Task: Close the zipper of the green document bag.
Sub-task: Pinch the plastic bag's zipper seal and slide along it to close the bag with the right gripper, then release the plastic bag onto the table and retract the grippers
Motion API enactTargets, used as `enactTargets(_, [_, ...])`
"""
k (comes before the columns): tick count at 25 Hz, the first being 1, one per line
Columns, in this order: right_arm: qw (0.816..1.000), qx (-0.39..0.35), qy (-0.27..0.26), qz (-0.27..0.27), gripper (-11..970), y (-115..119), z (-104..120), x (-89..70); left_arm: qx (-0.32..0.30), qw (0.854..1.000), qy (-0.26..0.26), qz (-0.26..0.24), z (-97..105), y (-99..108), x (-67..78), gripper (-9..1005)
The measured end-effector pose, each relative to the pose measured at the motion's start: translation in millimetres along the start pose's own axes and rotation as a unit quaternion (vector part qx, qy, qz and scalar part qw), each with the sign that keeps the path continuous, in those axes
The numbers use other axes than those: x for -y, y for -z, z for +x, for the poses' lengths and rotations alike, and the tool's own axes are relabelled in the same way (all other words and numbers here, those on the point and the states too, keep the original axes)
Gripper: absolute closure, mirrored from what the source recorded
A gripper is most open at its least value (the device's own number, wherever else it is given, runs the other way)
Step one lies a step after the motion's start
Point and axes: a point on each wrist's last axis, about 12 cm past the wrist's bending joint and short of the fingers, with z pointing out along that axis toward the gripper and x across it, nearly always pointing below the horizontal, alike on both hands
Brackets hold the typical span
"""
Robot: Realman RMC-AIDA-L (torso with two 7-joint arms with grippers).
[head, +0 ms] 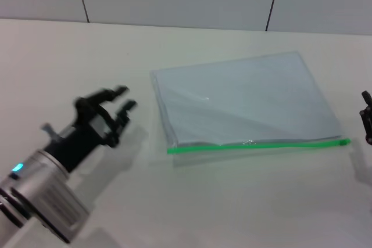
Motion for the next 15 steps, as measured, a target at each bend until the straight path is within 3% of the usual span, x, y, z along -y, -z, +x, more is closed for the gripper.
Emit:
enactTargets(2, [0.999, 0.014, -0.034, 0.010, 621, 0.6, -4.0, 1.2, -0.019, 0.999, 0.021, -0.040, 4.1, 5.4, -7.2, 782])
enactTargets(3, [0.997, 0.025, -0.067, 0.015, 586, -0.6, -7.4, 1.8, -0.039, 0.993, 0.058, -0.098, 9.1, 11.3, -18.1, 761])
enactTargets(4, [0.997, 0.025, -0.067, 0.015, 552, -0.6, -7.4, 1.8, -0.039, 0.993, 0.058, -0.098, 9.1, 11.3, -18.1, 740])
enactTargets(5, [0.996, 0.025, -0.084, 0.019, 518, -1.8, -7.9, 2.6, -0.050, 0.987, 0.081, -0.132, 12.8, 14.9, -24.8, 719])
enactTargets(9, [0.985, 0.000, -0.163, 0.052, 293, -12.6, -6.1, 7.3, -0.095, 0.938, 0.192, -0.273, 33.6, 34.2, -51.1, 678])
enactTargets(13, [0.981, -0.004, -0.184, 0.064, 293, -14.3, -5.6, 8.6, -0.117, 0.892, 0.266, -0.347, 52.7, 55.5, -63.7, 677])
enactTargets(15, [0.977, -0.007, -0.199, 0.077, 293, -14.7, -5.3, 10.6, -0.114, 0.875, 0.286, -0.372, 57.7, 65.7, -68.4, 677])
